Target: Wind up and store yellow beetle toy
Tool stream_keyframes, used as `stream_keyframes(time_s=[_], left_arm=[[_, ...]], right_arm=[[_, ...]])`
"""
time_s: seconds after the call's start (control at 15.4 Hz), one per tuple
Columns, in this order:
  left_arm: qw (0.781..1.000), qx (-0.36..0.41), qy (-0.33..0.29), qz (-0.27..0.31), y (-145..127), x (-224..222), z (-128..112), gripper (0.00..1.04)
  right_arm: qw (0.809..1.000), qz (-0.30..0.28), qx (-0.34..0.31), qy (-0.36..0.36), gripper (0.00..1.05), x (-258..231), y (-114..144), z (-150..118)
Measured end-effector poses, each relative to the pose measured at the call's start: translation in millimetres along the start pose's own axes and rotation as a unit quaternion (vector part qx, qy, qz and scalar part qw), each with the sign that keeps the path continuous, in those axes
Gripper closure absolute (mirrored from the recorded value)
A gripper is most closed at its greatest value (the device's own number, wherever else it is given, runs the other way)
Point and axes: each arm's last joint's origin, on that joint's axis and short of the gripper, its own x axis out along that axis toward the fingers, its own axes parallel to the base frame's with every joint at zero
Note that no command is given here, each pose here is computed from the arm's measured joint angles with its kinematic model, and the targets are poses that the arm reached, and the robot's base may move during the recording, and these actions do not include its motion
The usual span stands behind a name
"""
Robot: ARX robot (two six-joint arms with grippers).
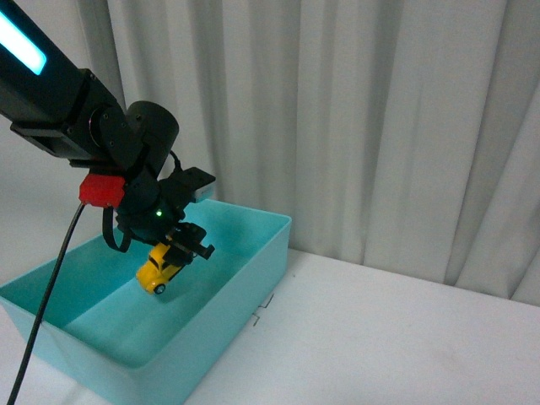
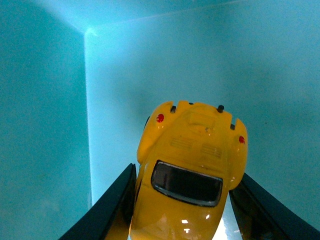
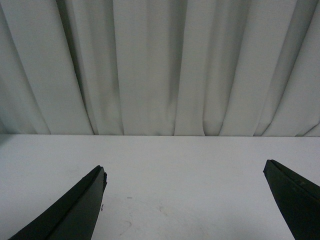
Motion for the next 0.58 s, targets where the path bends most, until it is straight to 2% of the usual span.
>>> stream_keyframes(time_s=[0.26,0.45,0.58], left_arm=[[0.999,-0.012,-0.002,-0.041,-5,4,-12,0.06],[0.990,-0.034,-0.126,-0.062,15,-52,-1,0.07],[0.983,-0.033,-0.166,-0.066,20,-80,0,0.07]], right_arm=[[1.000,0.000,0.000,0.000,0.06,0,0,0],[1.000,0.000,0.000,0.000,0.06,0,0,0],[1.000,0.000,0.000,0.000,0.06,0,0,0]])
